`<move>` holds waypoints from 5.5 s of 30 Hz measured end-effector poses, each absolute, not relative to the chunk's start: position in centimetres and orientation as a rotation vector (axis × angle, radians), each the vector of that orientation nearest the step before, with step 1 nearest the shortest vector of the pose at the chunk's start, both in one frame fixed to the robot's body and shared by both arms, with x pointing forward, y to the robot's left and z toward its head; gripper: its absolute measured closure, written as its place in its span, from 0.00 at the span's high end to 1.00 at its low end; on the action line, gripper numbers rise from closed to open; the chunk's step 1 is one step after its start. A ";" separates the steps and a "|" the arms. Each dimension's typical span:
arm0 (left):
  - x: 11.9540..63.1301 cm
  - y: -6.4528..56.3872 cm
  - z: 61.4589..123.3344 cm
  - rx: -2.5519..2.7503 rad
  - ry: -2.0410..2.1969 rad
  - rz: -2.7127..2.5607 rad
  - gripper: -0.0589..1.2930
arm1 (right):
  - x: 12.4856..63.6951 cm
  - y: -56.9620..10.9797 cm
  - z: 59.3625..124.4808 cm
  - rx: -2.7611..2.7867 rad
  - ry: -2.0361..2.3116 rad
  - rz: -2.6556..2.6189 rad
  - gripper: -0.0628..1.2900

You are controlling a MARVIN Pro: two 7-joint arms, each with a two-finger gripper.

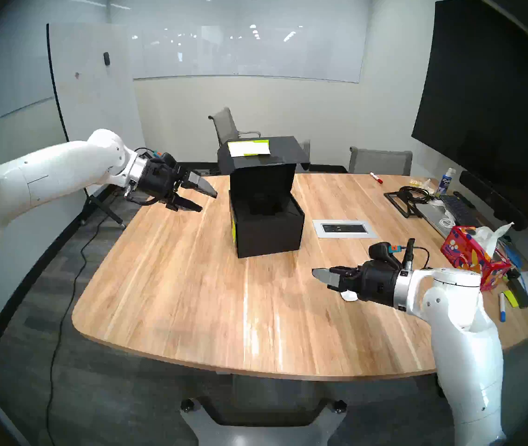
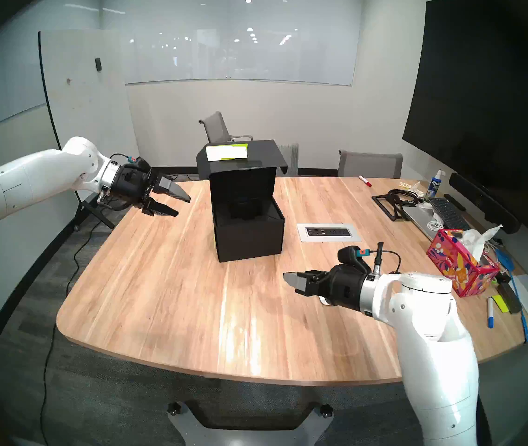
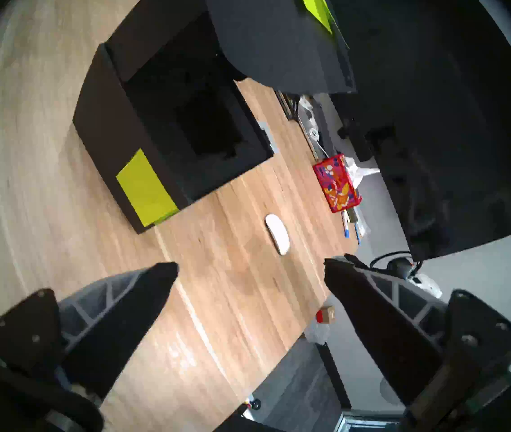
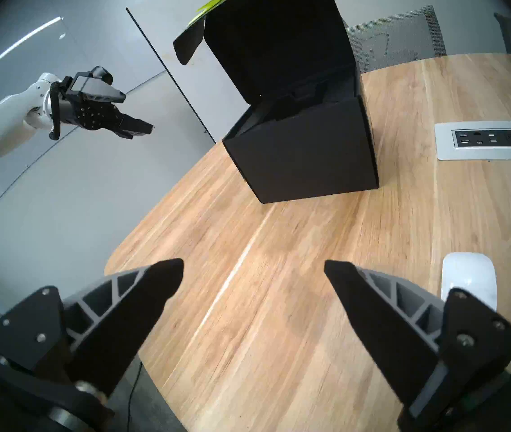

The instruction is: Open the box and place the mouse inside

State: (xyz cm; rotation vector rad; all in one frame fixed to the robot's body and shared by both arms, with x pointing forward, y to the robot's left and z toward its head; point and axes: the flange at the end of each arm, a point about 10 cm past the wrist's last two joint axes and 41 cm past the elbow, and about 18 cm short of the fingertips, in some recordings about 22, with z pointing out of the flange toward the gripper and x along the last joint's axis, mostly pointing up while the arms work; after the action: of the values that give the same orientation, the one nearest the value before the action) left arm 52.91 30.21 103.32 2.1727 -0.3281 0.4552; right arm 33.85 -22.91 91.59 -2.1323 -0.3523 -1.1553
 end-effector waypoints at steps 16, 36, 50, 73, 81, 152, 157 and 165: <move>52.1 27.9 103.2 2.290 -0.531 0.351 0.98 | 33.8 -22.9 91.6 -2.132 -0.353 -1.156 0.95; 52.7 23.0 105.3 2.206 -0.562 0.334 0.98 | 33.8 -22.9 91.6 -2.132 -0.353 -1.157 0.95; 53.2 19.0 105.0 2.256 -0.519 0.342 0.51 | 33.8 -22.9 91.6 -2.132 -0.353 -1.157 0.95; 53.8 14.1 104.3 2.302 -0.362 0.401 0.03 | 33.8 -22.9 91.6 -2.132 -0.353 -1.158 0.95; 54.1 13.2 104.5 2.292 -0.281 0.463 0.03 | 33.8 -22.9 91.6 -2.132 -0.353 -1.158 0.95; 61.2 8.6 107.7 2.045 0.189 1.015 0.03 | 33.8 -22.9 91.6 -2.134 -0.352 -1.159 0.95; 62.2 8.2 109.3 2.012 0.229 1.063 0.03 | 33.8 -22.9 91.6 -2.133 -0.352 -1.159 0.95; 64.0 7.8 111.6 1.980 0.315 1.144 0.03 | 33.8 -22.9 91.6 -2.133 -0.352 -1.158 0.95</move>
State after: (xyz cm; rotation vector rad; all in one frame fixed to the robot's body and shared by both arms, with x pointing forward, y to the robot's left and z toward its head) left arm 64.02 7.80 111.62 1.9804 0.3151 1.1440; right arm 33.85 -22.91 91.64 -2.1333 -0.3518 -1.1582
